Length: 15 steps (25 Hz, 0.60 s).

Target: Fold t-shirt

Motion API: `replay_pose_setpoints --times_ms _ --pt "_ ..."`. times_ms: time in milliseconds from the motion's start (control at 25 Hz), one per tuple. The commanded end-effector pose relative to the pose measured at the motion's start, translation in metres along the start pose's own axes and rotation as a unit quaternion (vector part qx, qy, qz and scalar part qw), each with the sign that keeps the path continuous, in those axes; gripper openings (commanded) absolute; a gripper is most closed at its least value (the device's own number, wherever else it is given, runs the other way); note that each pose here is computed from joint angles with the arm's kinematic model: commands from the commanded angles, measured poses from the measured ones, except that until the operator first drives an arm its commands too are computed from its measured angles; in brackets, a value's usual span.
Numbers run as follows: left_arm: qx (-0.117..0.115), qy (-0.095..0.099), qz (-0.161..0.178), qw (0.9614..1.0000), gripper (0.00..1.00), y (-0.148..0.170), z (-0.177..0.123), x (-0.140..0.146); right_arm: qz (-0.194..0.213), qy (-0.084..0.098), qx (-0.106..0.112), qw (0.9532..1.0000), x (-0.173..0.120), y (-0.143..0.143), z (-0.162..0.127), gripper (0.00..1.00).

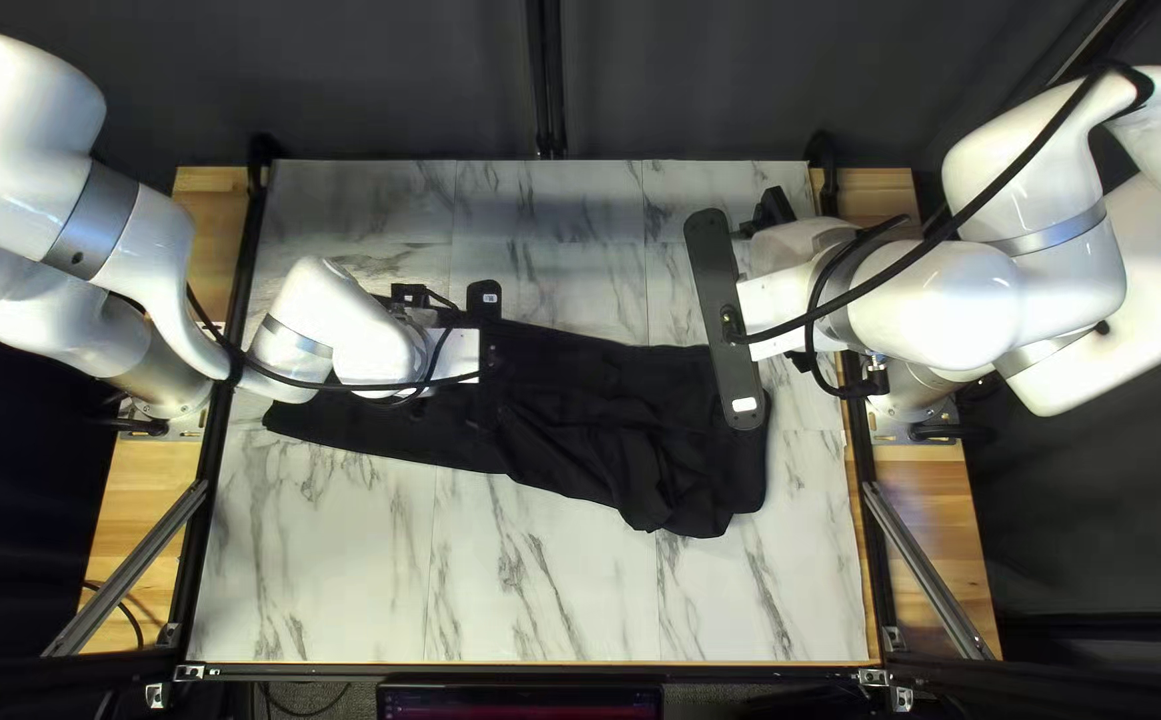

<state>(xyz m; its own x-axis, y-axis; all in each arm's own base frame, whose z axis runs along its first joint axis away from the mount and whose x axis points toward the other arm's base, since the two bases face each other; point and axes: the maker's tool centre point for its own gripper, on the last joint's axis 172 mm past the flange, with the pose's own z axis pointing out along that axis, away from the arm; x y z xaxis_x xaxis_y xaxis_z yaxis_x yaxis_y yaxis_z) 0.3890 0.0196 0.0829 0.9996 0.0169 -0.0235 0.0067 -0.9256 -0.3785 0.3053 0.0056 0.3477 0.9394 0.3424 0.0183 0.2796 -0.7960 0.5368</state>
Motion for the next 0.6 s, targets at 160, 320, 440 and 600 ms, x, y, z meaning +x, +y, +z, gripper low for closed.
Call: replay_pose_setpoints --times_ms 160,320,440,600 --pt "-0.023 0.012 -0.003 0.9997 1.00 0.014 0.021 0.016 0.000 0.000 0.000 1.0000 0.000 0.000 0.000 1.00" --pt "-0.037 0.022 -0.007 0.9991 1.00 0.016 0.026 0.012 0.000 0.000 0.000 1.0000 0.000 0.000 0.000 1.00" --pt "-0.046 0.037 -0.006 0.9982 1.00 0.014 0.025 0.015 0.000 0.000 0.000 1.0000 0.000 0.000 0.000 1.00" --pt "-0.059 0.057 0.002 0.9966 1.00 0.007 0.025 0.023 0.000 0.000 0.000 1.0000 0.000 0.000 0.000 1.00"
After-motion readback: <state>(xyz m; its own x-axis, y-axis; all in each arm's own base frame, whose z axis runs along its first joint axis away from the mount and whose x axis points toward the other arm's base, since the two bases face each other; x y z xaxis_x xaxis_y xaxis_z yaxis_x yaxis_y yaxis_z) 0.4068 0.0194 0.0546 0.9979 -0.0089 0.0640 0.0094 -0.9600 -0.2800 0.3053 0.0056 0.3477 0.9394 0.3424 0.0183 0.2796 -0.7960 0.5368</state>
